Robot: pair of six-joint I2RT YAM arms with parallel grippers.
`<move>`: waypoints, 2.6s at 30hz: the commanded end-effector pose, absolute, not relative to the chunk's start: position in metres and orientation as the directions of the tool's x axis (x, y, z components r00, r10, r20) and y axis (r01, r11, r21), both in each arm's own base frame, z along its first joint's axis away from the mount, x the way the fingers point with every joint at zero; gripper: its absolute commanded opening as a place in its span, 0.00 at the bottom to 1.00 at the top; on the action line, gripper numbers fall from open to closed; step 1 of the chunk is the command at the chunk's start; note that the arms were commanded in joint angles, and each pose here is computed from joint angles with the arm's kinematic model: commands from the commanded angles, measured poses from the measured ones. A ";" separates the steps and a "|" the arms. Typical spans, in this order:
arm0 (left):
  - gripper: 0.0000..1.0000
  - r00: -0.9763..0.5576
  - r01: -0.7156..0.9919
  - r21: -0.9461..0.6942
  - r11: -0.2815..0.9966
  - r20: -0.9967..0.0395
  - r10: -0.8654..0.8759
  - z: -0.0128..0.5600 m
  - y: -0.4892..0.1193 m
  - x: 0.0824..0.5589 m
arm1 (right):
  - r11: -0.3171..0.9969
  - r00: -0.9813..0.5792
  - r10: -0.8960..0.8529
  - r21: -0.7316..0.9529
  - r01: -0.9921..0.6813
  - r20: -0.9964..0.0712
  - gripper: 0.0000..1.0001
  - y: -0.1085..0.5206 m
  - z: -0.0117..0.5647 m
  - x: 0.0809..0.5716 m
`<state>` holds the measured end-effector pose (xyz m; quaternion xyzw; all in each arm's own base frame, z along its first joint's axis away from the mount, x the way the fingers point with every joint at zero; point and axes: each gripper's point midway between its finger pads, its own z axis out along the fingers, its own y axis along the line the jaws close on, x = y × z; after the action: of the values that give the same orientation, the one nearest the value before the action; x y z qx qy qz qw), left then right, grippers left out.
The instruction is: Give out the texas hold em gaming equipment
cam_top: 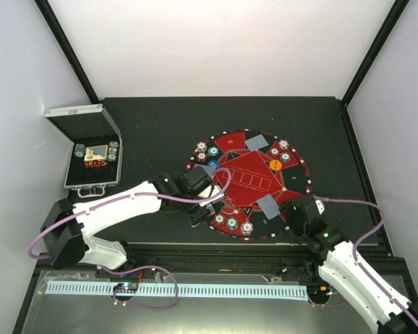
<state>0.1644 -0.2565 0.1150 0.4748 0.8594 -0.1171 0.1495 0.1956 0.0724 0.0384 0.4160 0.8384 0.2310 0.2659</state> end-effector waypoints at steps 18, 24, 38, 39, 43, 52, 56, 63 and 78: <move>0.52 -0.456 0.886 -0.131 0.445 -0.428 0.781 0.129 -0.272 0.147 | 0.398 -0.905 -0.202 0.813 -0.426 -0.375 0.79 0.284 0.130 0.178; 0.52 -0.452 0.888 -0.128 0.442 -0.422 0.786 0.129 -0.272 0.145 | 0.298 -0.886 -0.278 0.843 -0.448 -0.372 0.79 0.312 0.130 0.165; 0.52 -0.452 0.888 -0.130 0.441 -0.413 0.790 0.126 -0.273 0.145 | 0.300 -0.888 -0.251 0.842 -0.449 -0.384 0.78 0.320 0.128 0.178; 0.52 -0.452 0.888 -0.131 0.440 -0.414 0.790 0.127 -0.273 0.145 | 0.300 -0.889 -0.249 0.842 -0.447 -0.384 0.78 0.320 0.128 0.179; 0.52 -0.452 0.889 -0.131 0.440 -0.415 0.790 0.127 -0.273 0.144 | 0.298 -0.893 -0.244 0.847 -0.440 -0.378 0.79 0.321 0.126 0.179; 0.52 -0.449 0.891 -0.135 0.434 -0.420 0.789 0.128 -0.274 0.144 | 0.280 -0.850 -0.359 0.825 -0.491 -0.385 0.77 0.322 0.117 0.170; 0.52 -0.448 0.891 -0.136 0.433 -0.420 0.789 0.128 -0.273 0.143 | 0.287 -0.834 -0.398 0.811 -0.509 -0.382 0.75 0.321 0.111 0.167; 0.52 -0.446 0.891 -0.133 0.433 -0.425 0.787 0.130 -0.273 0.143 | 0.306 -0.803 -0.446 0.775 -0.552 -0.395 0.69 0.318 0.095 0.164; 0.51 -0.449 0.891 -0.137 0.434 -0.421 0.789 0.129 -0.273 0.143 | 0.393 -0.794 -0.411 0.698 -0.598 -0.448 0.41 0.308 0.101 0.178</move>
<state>0.1418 -0.2660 0.1175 0.4974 0.8430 -0.1570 0.1315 0.1715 0.3155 0.1078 -0.3079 0.8101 0.4908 0.0905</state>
